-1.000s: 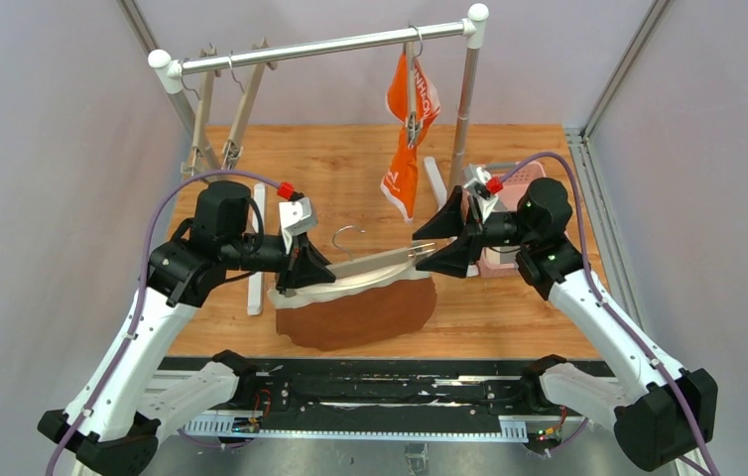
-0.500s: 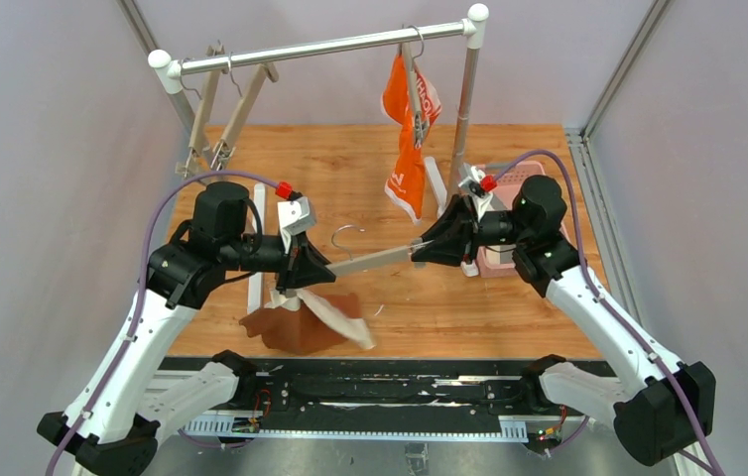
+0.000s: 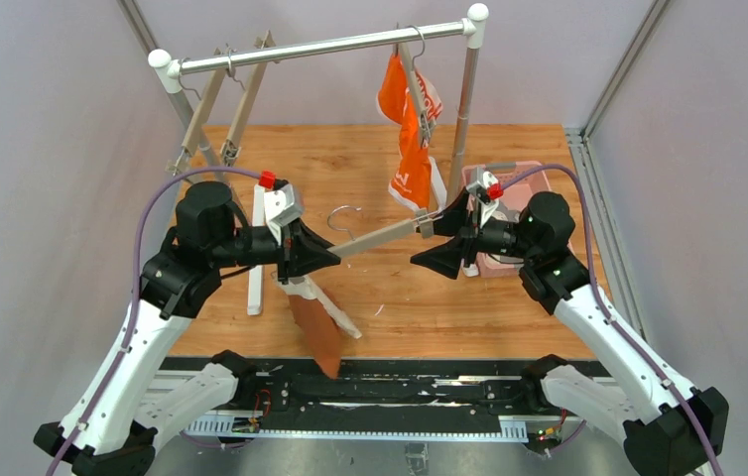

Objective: Remove the underwear clipped to the hanger

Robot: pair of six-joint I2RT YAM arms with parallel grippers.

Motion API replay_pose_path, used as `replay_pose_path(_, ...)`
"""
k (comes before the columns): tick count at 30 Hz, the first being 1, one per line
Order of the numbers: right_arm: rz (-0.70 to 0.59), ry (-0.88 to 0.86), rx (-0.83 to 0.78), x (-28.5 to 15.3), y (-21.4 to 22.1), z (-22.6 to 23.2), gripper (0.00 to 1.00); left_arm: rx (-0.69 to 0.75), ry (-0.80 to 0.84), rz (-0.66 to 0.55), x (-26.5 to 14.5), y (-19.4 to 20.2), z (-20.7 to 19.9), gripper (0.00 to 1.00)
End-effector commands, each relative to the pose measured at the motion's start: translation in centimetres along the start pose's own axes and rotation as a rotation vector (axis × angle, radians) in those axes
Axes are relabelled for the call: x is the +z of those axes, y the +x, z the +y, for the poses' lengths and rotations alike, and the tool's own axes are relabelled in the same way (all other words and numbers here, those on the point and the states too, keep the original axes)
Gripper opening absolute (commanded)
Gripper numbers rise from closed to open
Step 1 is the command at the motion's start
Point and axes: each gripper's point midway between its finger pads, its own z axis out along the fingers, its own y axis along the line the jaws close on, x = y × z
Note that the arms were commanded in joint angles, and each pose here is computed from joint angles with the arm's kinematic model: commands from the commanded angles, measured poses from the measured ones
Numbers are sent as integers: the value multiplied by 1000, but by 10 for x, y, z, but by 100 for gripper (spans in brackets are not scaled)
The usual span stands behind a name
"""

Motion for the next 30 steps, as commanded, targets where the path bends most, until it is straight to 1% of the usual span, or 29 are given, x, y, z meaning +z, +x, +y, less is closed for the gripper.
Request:
replay_pose_path(1, -100, 78, 20, 3, -8, -3, 71, 62, 6, -183, -2, -40, -7, 0)
replay_pose_path(4, -153, 85, 7, 10, -17, 1, 64, 35, 16, -245, 3, -45, -5, 0)
replay_pose_path(6, -195, 75, -3, 16, -26, 6, 62, 18, 31, -282, 7, -49, -4, 0)
replay_pose_path(10, -295, 46, -24, 25, -47, 13, 62, -9, 44, -330, 14, -50, 1, 0)
replay_pose_path(15, -450, 30, -35, 28, -74, 13, 62, -15, 24, -348, 19, -50, 7, 0)
replay_pose_path(20, -586, -10, -49, 28, -92, 13, 62, -30, 19, -439, 21, -58, 8, 0)
replay_pose_path(23, -639, -49, -37, 31, -99, 13, 62, -41, 17, -483, 22, -61, 8, 0)
replay_pose_path(26, -684, -120, -34, 35, -111, 18, 62, -56, 4, -502, 25, -61, 12, 0)
replay_pose_path(30, -672, -166, -14, 47, -114, 20, 62, -71, -8, -518, 27, -59, 16, 0)
